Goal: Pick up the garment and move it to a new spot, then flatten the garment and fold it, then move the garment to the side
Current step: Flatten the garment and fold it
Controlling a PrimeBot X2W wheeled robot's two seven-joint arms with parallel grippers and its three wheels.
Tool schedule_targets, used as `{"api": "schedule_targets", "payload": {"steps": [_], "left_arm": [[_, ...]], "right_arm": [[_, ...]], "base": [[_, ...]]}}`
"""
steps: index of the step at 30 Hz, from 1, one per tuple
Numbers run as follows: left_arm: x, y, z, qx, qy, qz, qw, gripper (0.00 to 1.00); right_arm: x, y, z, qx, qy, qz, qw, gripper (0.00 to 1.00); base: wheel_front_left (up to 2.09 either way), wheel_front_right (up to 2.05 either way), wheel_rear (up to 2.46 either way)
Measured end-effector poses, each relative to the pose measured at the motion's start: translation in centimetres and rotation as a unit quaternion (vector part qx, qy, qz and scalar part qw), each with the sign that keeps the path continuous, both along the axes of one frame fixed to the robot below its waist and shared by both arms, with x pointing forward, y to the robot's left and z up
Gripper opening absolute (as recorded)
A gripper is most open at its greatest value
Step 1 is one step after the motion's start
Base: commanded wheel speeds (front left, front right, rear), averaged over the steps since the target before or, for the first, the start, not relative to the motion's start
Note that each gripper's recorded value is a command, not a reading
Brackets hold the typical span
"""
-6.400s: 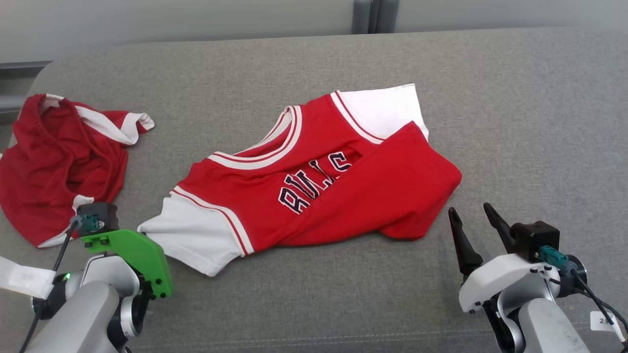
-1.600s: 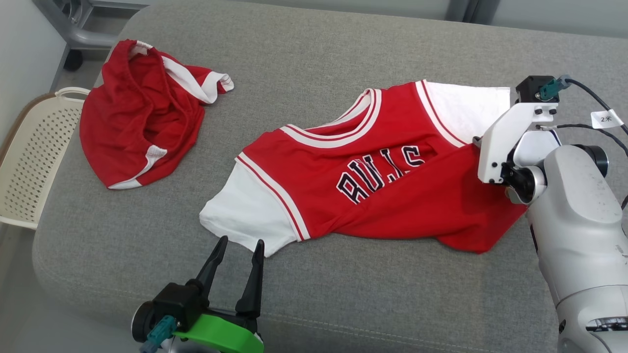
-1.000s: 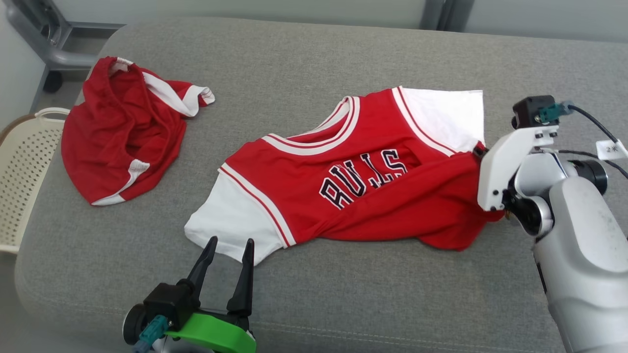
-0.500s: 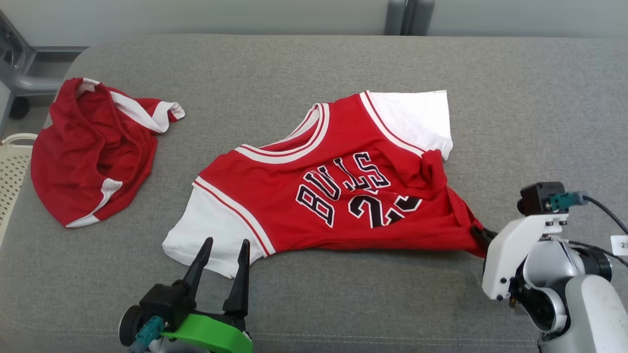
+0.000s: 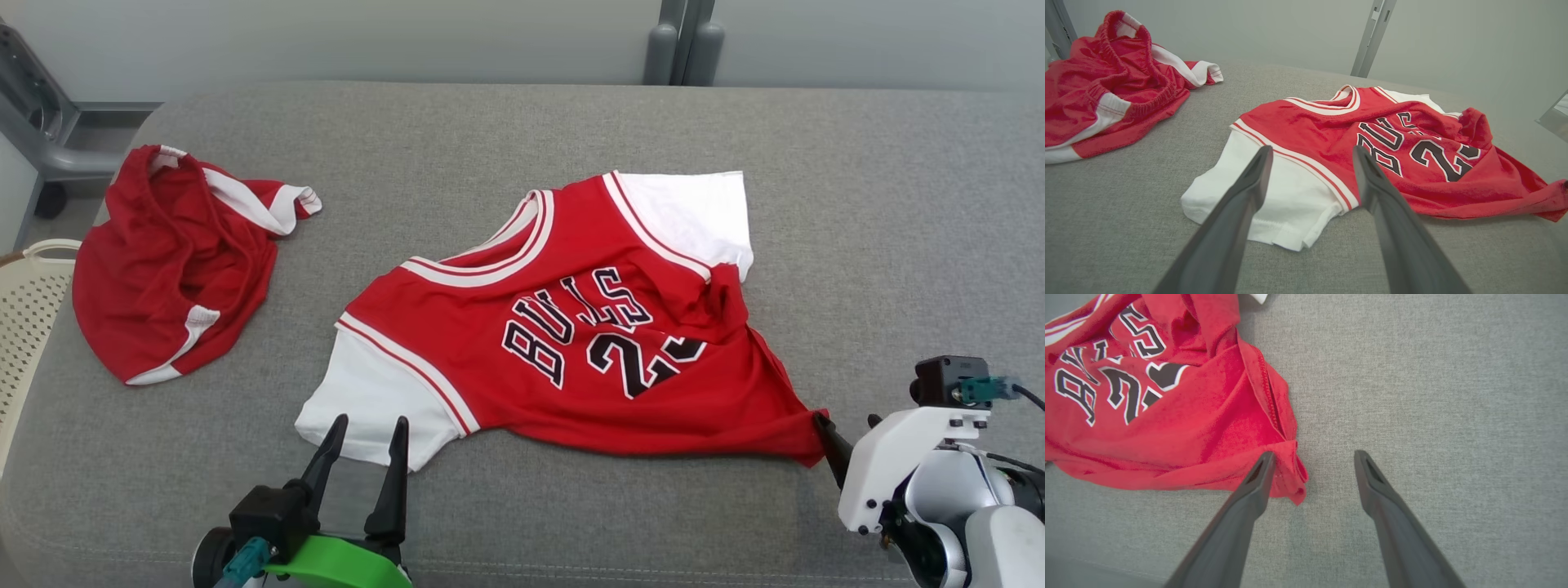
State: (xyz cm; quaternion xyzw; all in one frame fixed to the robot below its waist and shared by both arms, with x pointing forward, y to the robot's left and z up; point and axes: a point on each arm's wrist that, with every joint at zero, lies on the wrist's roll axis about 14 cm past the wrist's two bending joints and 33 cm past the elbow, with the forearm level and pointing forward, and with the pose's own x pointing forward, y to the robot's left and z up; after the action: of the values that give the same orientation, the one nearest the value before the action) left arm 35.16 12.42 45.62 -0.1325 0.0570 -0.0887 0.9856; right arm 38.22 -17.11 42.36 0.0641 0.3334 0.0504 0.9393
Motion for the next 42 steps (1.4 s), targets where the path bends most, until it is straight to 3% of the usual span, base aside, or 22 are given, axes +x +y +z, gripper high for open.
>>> {"api": "schedule_targets", "payload": {"steps": [12, 17, 21, 26, 32, 42], "left_arm": [[-1.6, 3.1, 0.4, 0.006, -0.003, 0.055, 0.998, 1.0], [-2.2, 4.6, 0.7, 0.001, -0.004, 0.083, 0.997, 1.0], [-2.3, 5.2, 0.9, -0.001, -0.003, 0.098, 0.995, 1.0], [-2.6, 5.9, 0.7, 0.002, 0.006, 0.111, 0.994, 1.0], [-2.8, 6.4, 0.6, 0.011, 0.009, 0.116, 0.993, 1.0], [-4.2, 8.0, 0.9, 0.043, 0.001, 0.128, 0.991, 1.0]], "right_arm": [[-0.6, -1.3, 3.0, 0.098, -0.132, -0.07, 0.984, 1.0], [-0.6, -1.5, 5.4, 0.127, -0.224, -0.094, 0.962, 1.0], [-1.4, -2.2, 5.4, 0.15, -0.259, -0.127, 0.946, 1.0], [-2.0, -2.5, 6.2, 0.127, -0.309, -0.131, 0.934, 1.0], [-2.2, -2.2, 6.8, 0.094, -0.337, -0.113, 0.93, 1.0], [-3.6, 1.4, 5.8, 0.05, -0.331, -0.032, 0.942, 1.0]], "base": [[0.0, 0.0, 0.0], [0.0, 0.0, 0.0], [0.0, 0.0, 0.0], [0.0, 0.0, 0.0], [0.0, 0.0, 0.0], [0.0, 0.0, 0.0]]}}
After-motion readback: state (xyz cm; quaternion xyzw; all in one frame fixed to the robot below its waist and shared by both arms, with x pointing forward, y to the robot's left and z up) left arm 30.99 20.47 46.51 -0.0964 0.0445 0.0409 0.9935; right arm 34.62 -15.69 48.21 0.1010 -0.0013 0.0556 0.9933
